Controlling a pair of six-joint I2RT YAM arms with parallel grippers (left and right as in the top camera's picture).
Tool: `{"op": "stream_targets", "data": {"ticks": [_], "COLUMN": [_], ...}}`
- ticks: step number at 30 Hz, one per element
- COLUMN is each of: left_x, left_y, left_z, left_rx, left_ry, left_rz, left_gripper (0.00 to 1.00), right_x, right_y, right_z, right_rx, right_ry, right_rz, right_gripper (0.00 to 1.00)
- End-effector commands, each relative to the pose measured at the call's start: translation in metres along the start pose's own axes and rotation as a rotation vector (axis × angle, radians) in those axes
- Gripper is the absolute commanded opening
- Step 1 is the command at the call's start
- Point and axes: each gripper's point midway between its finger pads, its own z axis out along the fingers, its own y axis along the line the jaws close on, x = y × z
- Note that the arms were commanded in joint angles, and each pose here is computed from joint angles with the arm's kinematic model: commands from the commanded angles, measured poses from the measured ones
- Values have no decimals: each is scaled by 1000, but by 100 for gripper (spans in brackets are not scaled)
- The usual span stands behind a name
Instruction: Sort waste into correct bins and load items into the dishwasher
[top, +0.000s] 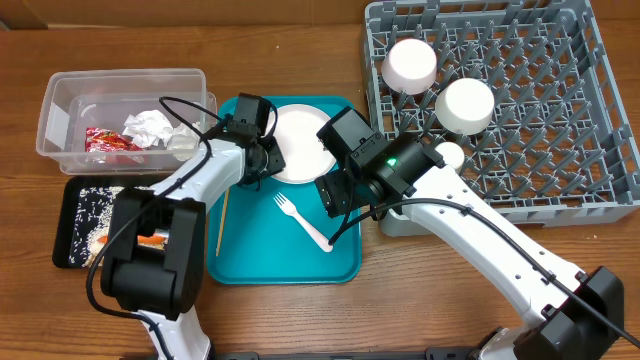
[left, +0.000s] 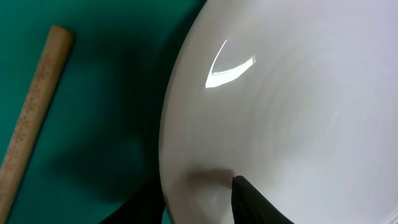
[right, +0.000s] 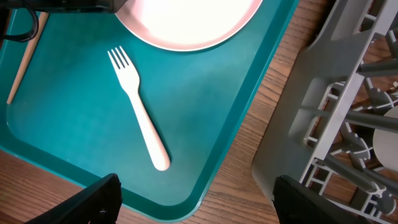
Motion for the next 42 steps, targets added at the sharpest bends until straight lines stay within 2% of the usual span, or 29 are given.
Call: {"op": "stream_targets", "data": {"ticks": [1,4,11,20,27,37,42], "left_x": [8,8,10,11,11,9,-6], "left_y": [0,-1,-3,-5,-6,-8,-16], "left_z": [9,9,9,9,8,5,-17], "left_rx": [-3,3,12,25,28,37,51], "left_ry": [28,32,39,48,49,47,-2], "left_rz": [-16,-16,-16,-16,-15,-6,20], "left_gripper": [35,28,23,23,7,4,4], "right_x": [-1,-1,-1,-1,0,3,4], "right_y": [-1,-1,-1,-1,-2,-2,-3], "right_z": [-2,-2,-2,-2,-2,-2,-2], "right_rx": [-1,-1,-2,-2,0,3,5], "right_ry": [-9,-10,-9,-9,-5,6,9], "right_rz": [5,6,6,6,6,5,5], "right_gripper": [81,81,81,85,85,86,86]}}
